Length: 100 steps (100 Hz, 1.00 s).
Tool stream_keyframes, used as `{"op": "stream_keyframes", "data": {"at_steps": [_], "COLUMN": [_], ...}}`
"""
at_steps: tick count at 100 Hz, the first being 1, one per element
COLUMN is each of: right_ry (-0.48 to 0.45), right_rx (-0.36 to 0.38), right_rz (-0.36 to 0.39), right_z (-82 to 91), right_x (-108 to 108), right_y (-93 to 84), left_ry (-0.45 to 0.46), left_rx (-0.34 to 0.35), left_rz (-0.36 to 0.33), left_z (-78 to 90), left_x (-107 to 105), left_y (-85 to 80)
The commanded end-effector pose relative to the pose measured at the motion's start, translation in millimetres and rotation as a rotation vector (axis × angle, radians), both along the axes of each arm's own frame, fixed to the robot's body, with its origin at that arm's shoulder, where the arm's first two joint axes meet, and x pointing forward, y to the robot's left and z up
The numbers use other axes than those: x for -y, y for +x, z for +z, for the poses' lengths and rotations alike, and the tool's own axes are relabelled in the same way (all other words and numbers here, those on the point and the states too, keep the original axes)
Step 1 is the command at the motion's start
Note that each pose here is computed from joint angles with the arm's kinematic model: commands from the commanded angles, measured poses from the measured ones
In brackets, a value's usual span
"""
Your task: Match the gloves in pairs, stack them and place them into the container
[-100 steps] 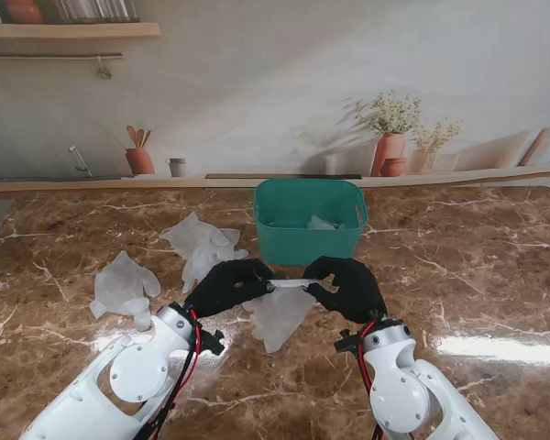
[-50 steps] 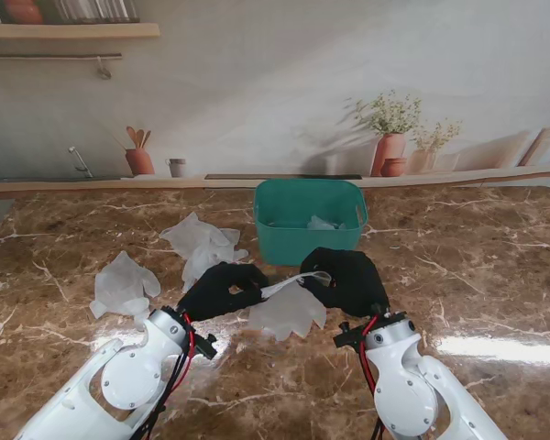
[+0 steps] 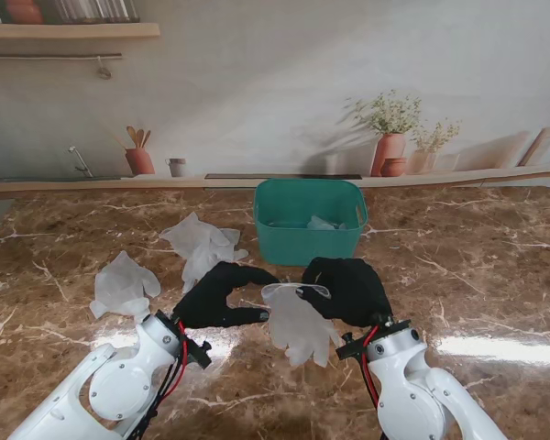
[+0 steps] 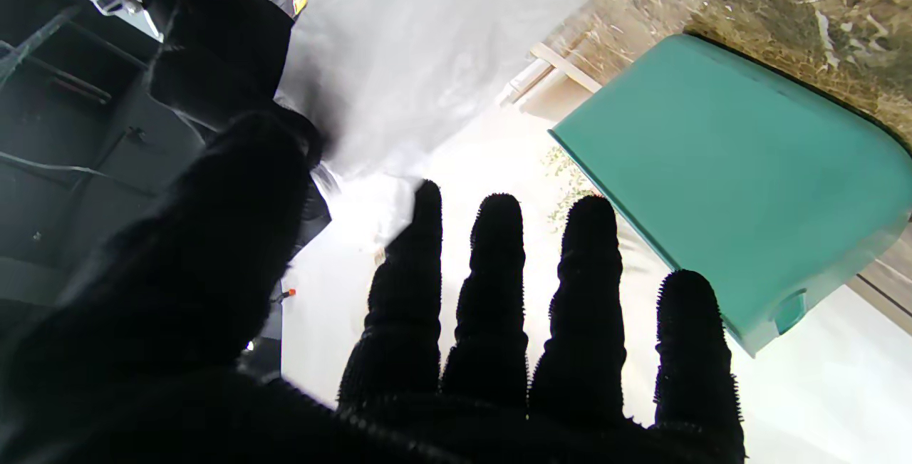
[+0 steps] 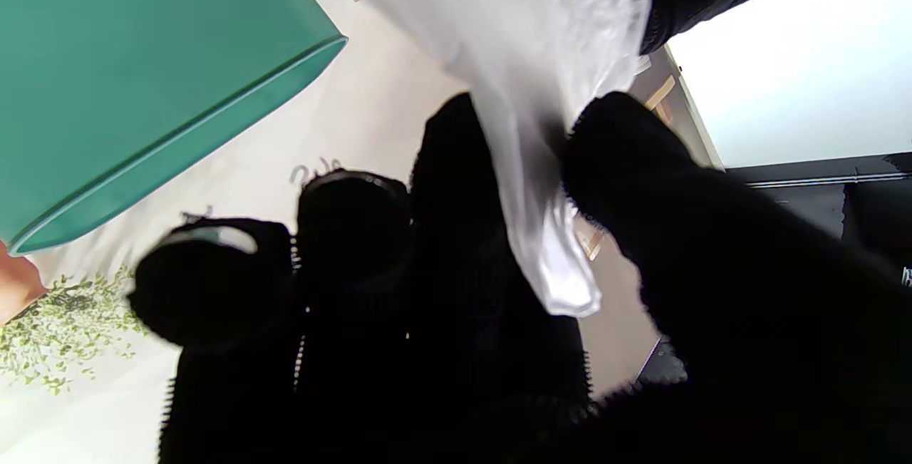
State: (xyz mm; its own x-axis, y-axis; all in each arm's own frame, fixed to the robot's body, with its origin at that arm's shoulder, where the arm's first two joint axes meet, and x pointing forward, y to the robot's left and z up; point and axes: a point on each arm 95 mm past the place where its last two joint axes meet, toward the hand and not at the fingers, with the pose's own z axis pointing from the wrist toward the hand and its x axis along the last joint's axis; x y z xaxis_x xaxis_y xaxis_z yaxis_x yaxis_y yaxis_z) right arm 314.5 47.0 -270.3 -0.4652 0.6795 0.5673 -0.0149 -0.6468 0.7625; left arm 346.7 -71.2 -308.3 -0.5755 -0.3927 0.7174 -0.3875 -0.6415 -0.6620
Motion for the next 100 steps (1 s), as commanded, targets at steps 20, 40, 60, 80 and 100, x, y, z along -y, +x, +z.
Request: {"op": "stream_keyframes", "data": {"at_steps": [20, 40, 60, 80, 100], "right_ry": [-0.006, -0.027, -0.018, 0.021, 0.042], "right_rx": [-0.075, -0.107, -0.14, -0.176, -0.187], "right_rz": [0.069, 0.107, 0.168, 0.232, 0.293], "right_z": [-3.4, 3.7, 10.9, 13.6, 17.7], "right_x": [-6, 0, 3, 1, 0], "right_y": [-11.0, -23.0, -39.4, -56.1, -67.9], "left_ry": [0.003, -0.003, 0.011, -0.014, 0.003], "left_rx": [0.022, 0.017, 0.033, 0.021, -0.004], "left_rz": [0.001, -0.033, -0.109, -0.176, -0.238], "left_z": [5.1, 13.3, 29.6, 39.9, 45.2], "left_x": [7, 4, -2, -6, -12], "left_y": [-3.9, -10.7, -26.2, -46.1, -58.7]}}
